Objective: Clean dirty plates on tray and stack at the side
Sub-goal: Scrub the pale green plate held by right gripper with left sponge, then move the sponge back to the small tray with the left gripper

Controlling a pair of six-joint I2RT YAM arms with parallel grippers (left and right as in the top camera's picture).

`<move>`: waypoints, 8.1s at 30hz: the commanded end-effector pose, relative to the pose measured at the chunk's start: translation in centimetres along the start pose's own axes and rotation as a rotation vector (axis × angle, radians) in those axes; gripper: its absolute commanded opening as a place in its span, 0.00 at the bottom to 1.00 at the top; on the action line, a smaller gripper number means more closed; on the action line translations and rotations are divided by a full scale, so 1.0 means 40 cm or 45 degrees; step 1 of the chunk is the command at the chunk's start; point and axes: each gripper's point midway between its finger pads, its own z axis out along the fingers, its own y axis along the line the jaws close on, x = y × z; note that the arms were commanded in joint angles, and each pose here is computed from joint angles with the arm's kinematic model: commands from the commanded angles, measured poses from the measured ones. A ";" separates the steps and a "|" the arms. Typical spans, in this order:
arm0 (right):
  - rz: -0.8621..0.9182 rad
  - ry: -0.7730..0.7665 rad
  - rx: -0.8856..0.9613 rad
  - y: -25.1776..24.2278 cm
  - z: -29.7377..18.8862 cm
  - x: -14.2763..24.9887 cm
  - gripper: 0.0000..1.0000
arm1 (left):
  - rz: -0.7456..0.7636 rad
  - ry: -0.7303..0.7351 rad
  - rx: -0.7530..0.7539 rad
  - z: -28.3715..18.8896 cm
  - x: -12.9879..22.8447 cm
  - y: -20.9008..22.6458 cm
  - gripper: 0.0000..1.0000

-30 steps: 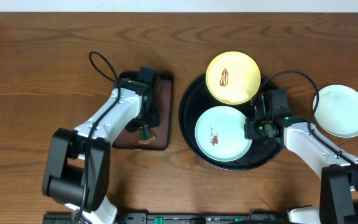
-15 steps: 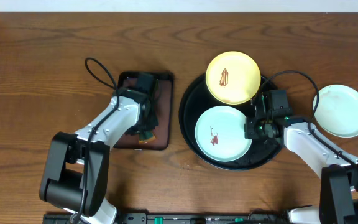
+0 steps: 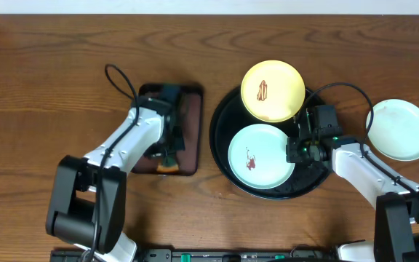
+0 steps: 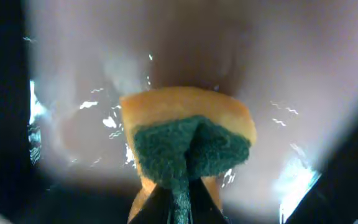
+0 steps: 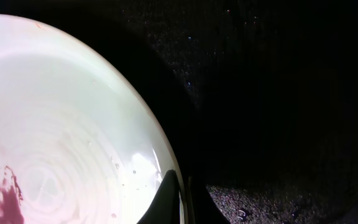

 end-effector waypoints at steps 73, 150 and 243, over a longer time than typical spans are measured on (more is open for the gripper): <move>0.198 0.073 0.220 -0.080 0.010 0.056 0.01 | 0.269 -0.597 -0.267 -0.279 -0.109 -0.283 0.07; 0.200 0.056 0.199 -0.074 0.012 0.047 0.01 | 0.360 -0.505 0.443 -0.189 0.007 -0.502 0.07; -0.419 -0.816 -0.448 0.546 -0.283 -0.347 0.01 | -0.047 -0.797 0.563 -0.594 0.081 0.110 0.80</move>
